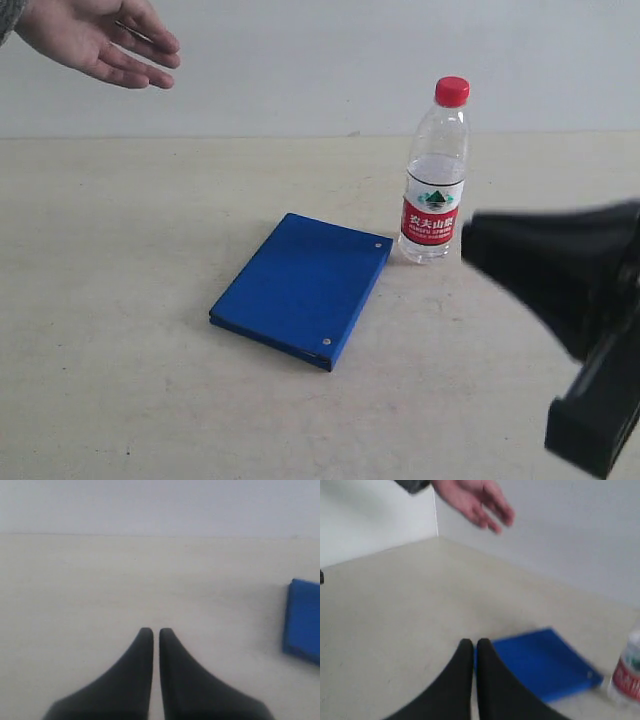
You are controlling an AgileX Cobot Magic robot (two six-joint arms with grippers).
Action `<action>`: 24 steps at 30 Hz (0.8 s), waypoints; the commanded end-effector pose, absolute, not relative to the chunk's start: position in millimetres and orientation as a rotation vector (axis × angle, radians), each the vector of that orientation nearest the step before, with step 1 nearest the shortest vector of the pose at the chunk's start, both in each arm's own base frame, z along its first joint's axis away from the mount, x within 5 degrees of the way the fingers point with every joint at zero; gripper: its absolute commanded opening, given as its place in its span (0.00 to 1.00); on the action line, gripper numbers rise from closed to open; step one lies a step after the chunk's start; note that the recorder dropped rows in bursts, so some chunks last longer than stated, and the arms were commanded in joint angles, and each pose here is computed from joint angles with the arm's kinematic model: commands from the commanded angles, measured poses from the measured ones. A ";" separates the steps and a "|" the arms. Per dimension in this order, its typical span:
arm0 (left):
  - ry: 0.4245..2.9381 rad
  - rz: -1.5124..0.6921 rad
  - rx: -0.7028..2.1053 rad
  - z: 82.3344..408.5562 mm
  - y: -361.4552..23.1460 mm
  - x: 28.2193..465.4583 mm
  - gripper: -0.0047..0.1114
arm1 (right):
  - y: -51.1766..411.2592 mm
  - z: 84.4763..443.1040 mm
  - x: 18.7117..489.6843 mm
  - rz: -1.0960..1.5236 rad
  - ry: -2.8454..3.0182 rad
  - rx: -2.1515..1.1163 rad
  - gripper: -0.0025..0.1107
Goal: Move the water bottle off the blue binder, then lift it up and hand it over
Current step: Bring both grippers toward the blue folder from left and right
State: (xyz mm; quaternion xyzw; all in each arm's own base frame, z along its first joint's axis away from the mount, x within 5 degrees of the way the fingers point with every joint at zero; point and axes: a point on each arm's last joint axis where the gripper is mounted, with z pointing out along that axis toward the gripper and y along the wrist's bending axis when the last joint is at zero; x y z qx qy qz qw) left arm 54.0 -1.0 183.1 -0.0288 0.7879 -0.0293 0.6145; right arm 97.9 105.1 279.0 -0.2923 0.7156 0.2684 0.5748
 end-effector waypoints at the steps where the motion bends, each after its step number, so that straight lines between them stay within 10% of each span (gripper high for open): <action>1: 1.679 -0.450 -0.352 194.0 -8.3 55.4 0.08 | 101.1 235.4 96.2 0.702 1.972 -0.523 0.02; 10: 1.594 -0.627 -0.497 199.7 -9.6 55.8 0.08 | 116.2 208.3 109.1 0.653 2.136 -0.547 0.53; 24: 1.676 -0.601 -0.108 275.2 -29.4 64.7 0.08 | 133.1 197.9 128.3 0.633 2.360 -0.356 0.54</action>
